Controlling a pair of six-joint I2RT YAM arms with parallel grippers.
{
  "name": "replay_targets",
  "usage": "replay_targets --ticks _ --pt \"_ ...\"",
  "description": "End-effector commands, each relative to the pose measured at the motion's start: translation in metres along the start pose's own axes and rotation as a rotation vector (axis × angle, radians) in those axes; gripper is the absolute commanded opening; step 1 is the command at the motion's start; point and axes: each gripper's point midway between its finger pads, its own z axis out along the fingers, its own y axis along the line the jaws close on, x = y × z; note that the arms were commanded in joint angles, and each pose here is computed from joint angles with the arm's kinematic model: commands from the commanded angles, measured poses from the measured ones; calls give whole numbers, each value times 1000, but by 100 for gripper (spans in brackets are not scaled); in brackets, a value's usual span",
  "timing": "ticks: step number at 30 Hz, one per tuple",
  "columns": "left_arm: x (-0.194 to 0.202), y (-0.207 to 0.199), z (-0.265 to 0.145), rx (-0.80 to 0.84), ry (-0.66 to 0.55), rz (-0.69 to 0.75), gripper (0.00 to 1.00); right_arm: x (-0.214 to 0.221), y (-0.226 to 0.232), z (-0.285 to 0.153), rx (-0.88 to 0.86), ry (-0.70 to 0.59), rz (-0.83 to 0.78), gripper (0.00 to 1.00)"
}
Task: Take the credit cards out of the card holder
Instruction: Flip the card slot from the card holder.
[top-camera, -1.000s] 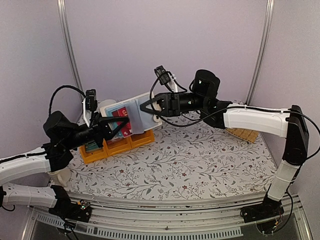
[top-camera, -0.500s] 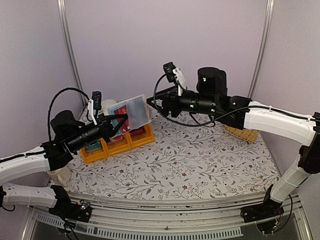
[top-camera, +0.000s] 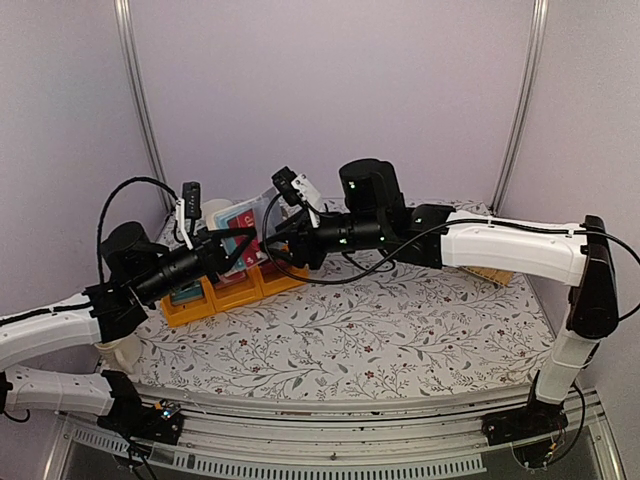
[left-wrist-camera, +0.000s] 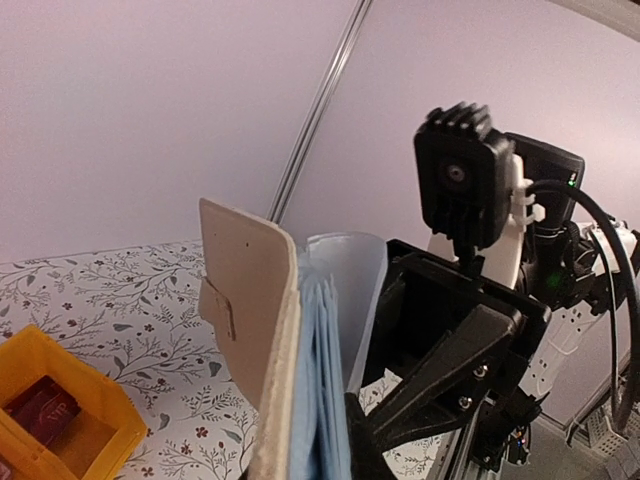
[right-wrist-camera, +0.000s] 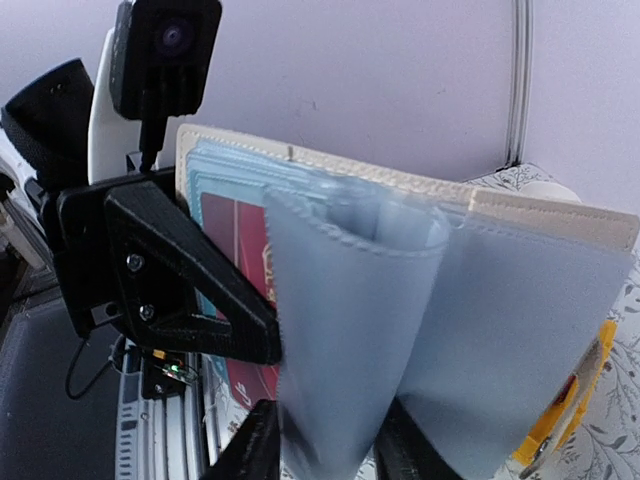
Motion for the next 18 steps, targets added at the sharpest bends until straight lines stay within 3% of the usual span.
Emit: replay_targets --ticks 1,3,11,12,15,18 --pt "-11 -24 -4 125 -49 -40 0 -14 2 -7 -4 -32 -3 19" --pt "-9 -28 -3 149 -41 -52 0 -14 1 -8 2 -33 2 4" --pt "-3 -26 -9 173 -28 -115 0 -24 -7 -52 -191 -127 116 2" --pt "-3 -27 -10 177 -28 -118 0 -21 -8 -57 -220 -124 143 3" --pt "0 -26 -9 178 -21 -129 0 -22 -14 -65 -232 -124 187 33" --pt "1 -17 -7 129 -12 -149 0 -25 -38 -85 -153 -157 221 42"
